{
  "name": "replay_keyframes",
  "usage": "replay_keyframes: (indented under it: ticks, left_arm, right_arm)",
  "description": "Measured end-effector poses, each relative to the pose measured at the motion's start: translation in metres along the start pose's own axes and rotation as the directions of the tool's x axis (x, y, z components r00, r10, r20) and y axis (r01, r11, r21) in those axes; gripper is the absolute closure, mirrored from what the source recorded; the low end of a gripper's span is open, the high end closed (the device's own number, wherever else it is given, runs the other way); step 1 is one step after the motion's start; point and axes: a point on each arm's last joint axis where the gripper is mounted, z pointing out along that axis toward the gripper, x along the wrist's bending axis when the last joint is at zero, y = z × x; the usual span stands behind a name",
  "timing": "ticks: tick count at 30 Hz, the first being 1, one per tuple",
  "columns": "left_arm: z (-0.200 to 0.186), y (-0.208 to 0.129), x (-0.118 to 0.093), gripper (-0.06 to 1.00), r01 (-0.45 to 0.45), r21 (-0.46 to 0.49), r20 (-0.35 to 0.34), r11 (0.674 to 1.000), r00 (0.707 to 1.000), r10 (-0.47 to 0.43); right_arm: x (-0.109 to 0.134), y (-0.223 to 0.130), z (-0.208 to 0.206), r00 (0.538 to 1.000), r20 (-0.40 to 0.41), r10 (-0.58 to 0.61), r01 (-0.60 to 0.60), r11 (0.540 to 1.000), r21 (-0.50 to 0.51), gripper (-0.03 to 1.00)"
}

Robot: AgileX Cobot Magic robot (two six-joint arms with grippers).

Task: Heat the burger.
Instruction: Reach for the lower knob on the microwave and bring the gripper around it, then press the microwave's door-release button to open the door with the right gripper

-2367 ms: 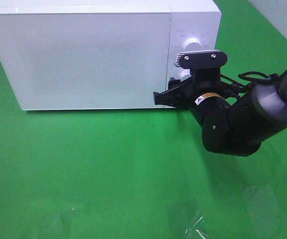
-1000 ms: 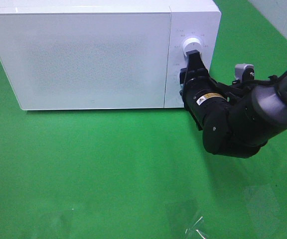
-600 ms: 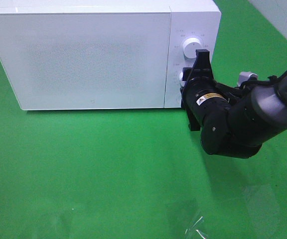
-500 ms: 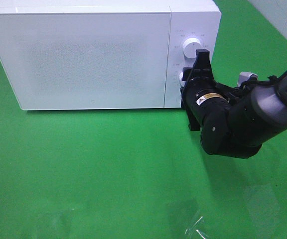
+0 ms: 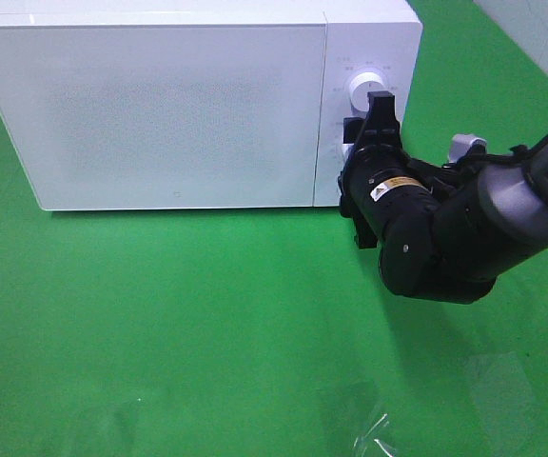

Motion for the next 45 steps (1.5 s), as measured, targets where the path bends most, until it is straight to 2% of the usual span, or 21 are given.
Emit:
replay_keyframes:
  ticks: [4, 11, 12, 13, 14, 15, 16, 17, 18, 19, 20, 21, 22, 23, 24, 25, 26, 27, 38, 43, 45]
  left_arm:
    - [0.000, 0.000, 0.000, 0.94, 0.000, 0.000, 0.000, 1.000, 1.000, 0.000]
    - [0.000, 0.000, 0.000, 0.94, 0.000, 0.000, 0.000, 1.000, 1.000, 0.000]
    - [0.000, 0.000, 0.000, 0.94, 0.000, 0.000, 0.000, 1.000, 1.000, 0.000]
    - [0.000, 0.000, 0.000, 0.94, 0.000, 0.000, 0.000, 1.000, 1.000, 0.000]
    - [0.000, 0.000, 0.000, 0.94, 0.000, 0.000, 0.000, 1.000, 1.000, 0.000]
    - [0.000, 0.000, 0.000, 0.94, 0.000, 0.000, 0.000, 1.000, 1.000, 0.000]
    - [0.000, 0.000, 0.000, 0.94, 0.000, 0.000, 0.000, 1.000, 1.000, 0.000]
    - [0.000, 0.000, 0.000, 0.94, 0.000, 0.000, 0.000, 1.000, 1.000, 0.000]
    - [0.000, 0.000, 0.000, 0.94, 0.000, 0.000, 0.000, 1.000, 1.000, 0.000]
    - [0.000, 0.000, 0.000, 0.94, 0.000, 0.000, 0.000, 1.000, 1.000, 0.000]
    - [0.000, 0.000, 0.000, 0.94, 0.000, 0.000, 0.000, 1.000, 1.000, 0.000]
    - [0.000, 0.000, 0.000, 0.94, 0.000, 0.000, 0.000, 1.000, 1.000, 0.000]
    - [0.000, 0.000, 0.000, 0.94, 0.000, 0.000, 0.000, 1.000, 1.000, 0.000]
    - [0.000, 0.000, 0.000, 0.94, 0.000, 0.000, 0.000, 1.000, 1.000, 0.000]
    - [0.000, 0.000, 0.000, 0.94, 0.000, 0.000, 0.000, 1.000, 1.000, 0.000]
    - [0.000, 0.000, 0.000, 0.94, 0.000, 0.000, 0.000, 1.000, 1.000, 0.000]
    - [0.000, 0.000, 0.000, 0.94, 0.000, 0.000, 0.000, 1.000, 1.000, 0.000]
    - [0.000, 0.000, 0.000, 0.94, 0.000, 0.000, 0.000, 1.000, 1.000, 0.000]
    - [0.000, 0.000, 0.000, 0.94, 0.000, 0.000, 0.000, 1.000, 1.000, 0.000]
    - [0.000, 0.000, 0.000, 0.94, 0.000, 0.000, 0.000, 1.000, 1.000, 0.000]
    - [0.000, 0.000, 0.000, 0.94, 0.000, 0.000, 0.000, 1.000, 1.000, 0.000]
  right_arm:
    - [0.000, -0.002, 0.000, 0.999, 0.016, -0.047, 0.047, 0.999, 0.023, 0.31]
    - [0.014, -0.004, -0.013, 0.914, 0.065, -0.401, 0.391, 0.911, 0.129, 0.31]
    - [0.020, -0.005, -0.018, 0.843, 0.062, -0.534, 0.518, 0.837, 0.175, 0.31]
    - [0.020, -0.005, -0.018, 0.843, 0.062, -0.534, 0.518, 0.837, 0.175, 0.31]
    - [0.028, -0.005, -0.022, 0.761, 0.040, -0.648, 0.627, 0.749, 0.215, 0.32]
    - [0.028, -0.005, -0.022, 0.761, 0.040, -0.648, 0.627, 0.749, 0.215, 0.32]
    - [0.037, -0.006, -0.029, 0.649, -0.001, -0.761, 0.736, 0.627, 0.254, 0.32]
    - [0.042, -0.007, -0.032, 0.600, -0.021, -0.800, 0.773, 0.573, 0.274, 0.32]
    - [0.042, -0.007, -0.032, 0.600, -0.021, -0.800, 0.773, 0.573, 0.274, 0.32]
    - [0.052, -0.007, -0.041, 0.469, -0.083, -0.879, 0.850, 0.425, 0.310, 0.32]
    - [0.052, -0.007, -0.041, 0.469, -0.083, -0.879, 0.850, 0.425, 0.310, 0.32]
    - [0.061, -0.008, -0.048, 0.351, -0.145, -0.925, 0.900, 0.291, 0.326, 0.32]
    - [0.061, -0.008, -0.048, 0.351, -0.145, -0.925, 0.900, 0.291, 0.326, 0.32]
    - [0.070, -0.008, -0.058, 0.246, -0.213, -0.945, 0.925, 0.163, 0.343, 0.32]
    - [0.070, -0.008, -0.058, 0.246, -0.213, -0.945, 0.925, 0.163, 0.343, 0.32]
    - [0.079, -0.006, -0.067, 0.182, -0.265, -0.947, 0.933, 0.081, 0.352, 0.32]
    - [0.079, -0.006, -0.067, 0.182, -0.265, -0.947, 0.933, 0.081, 0.352, 0.32]
    - [0.084, -0.003, -0.075, 0.144, -0.307, -0.941, 0.920, 0.013, 0.391, 0.32]
    - [0.113, 0.055, -0.091, 0.091, -0.333, -0.938, 0.759, -0.151, 0.634, 0.32]
    - [0.121, 0.079, -0.097, 0.066, -0.253, -0.965, 0.702, -0.135, 0.699, 0.32]
    - [0.123, 0.107, -0.106, 0.082, -0.095, -0.992, 0.638, -0.022, 0.769, 0.32]
